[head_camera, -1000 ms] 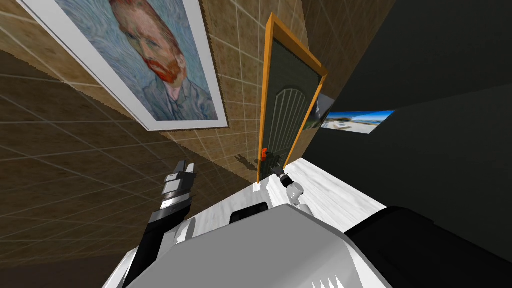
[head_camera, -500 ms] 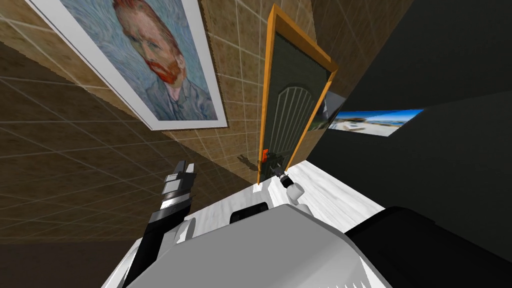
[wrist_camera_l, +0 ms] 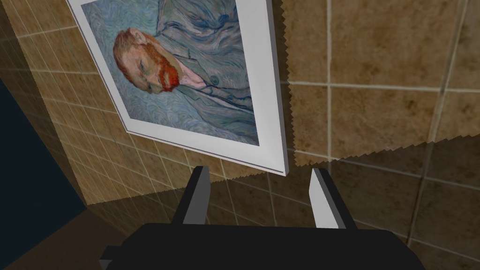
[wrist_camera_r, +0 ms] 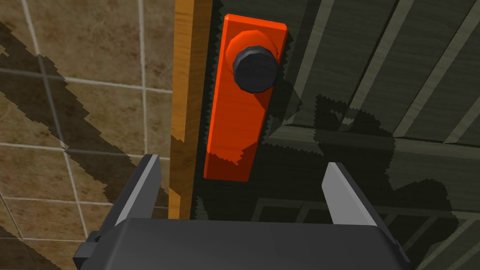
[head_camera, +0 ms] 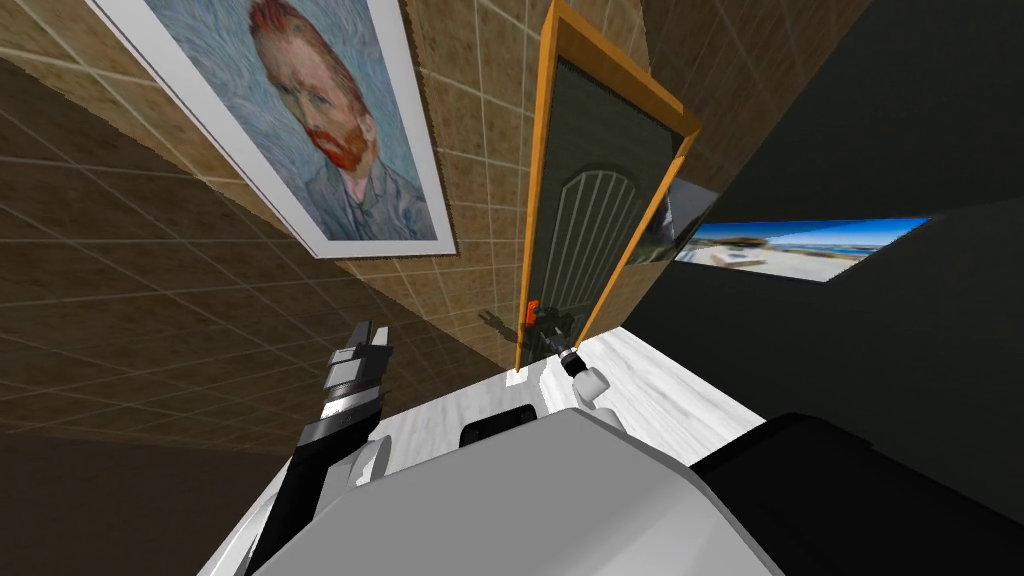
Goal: Pull the door open
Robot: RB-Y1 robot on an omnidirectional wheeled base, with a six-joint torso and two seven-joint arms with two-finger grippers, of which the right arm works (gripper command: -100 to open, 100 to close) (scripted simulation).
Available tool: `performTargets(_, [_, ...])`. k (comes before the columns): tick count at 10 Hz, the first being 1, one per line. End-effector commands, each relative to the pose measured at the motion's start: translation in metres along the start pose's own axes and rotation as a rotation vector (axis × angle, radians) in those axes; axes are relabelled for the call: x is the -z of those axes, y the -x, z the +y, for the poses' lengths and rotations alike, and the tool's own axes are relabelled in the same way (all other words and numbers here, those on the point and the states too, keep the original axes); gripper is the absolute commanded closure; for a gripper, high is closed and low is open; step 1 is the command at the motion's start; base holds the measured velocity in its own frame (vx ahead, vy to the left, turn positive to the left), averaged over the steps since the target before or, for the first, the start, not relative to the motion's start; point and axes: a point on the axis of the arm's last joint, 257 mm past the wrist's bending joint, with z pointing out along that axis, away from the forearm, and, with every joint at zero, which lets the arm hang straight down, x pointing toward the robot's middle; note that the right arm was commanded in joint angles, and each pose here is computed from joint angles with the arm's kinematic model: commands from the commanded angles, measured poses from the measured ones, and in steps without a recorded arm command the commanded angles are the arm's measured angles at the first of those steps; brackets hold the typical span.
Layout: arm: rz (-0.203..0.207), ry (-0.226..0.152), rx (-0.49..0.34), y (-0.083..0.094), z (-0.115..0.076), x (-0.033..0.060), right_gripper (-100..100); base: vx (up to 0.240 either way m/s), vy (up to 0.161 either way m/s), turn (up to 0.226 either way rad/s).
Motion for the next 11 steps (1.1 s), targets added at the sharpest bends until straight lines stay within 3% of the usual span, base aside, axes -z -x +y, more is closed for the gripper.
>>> performTargets(1, [0.011,0.000,-0.025,0.000,0.001,0.0003,-100,0.029,-0.076,0.080])
performTargets(7, [0.038,0.006,-0.088,-0.002,0.004,0.0012,-100,0.014,-0.058,0.087])
performTargets(8, [0.038,0.045,-0.088,-0.001,0.018,-0.0021,-100,0.088,-0.013,0.209])
performTargets(10, [0.037,0.058,-0.087,-0.001,0.023,-0.0031,-100,0.126,-0.023,0.180])
performTargets(11, [0.035,0.100,-0.089,0.000,0.038,-0.0060,-100,0.124,-0.048,0.262])
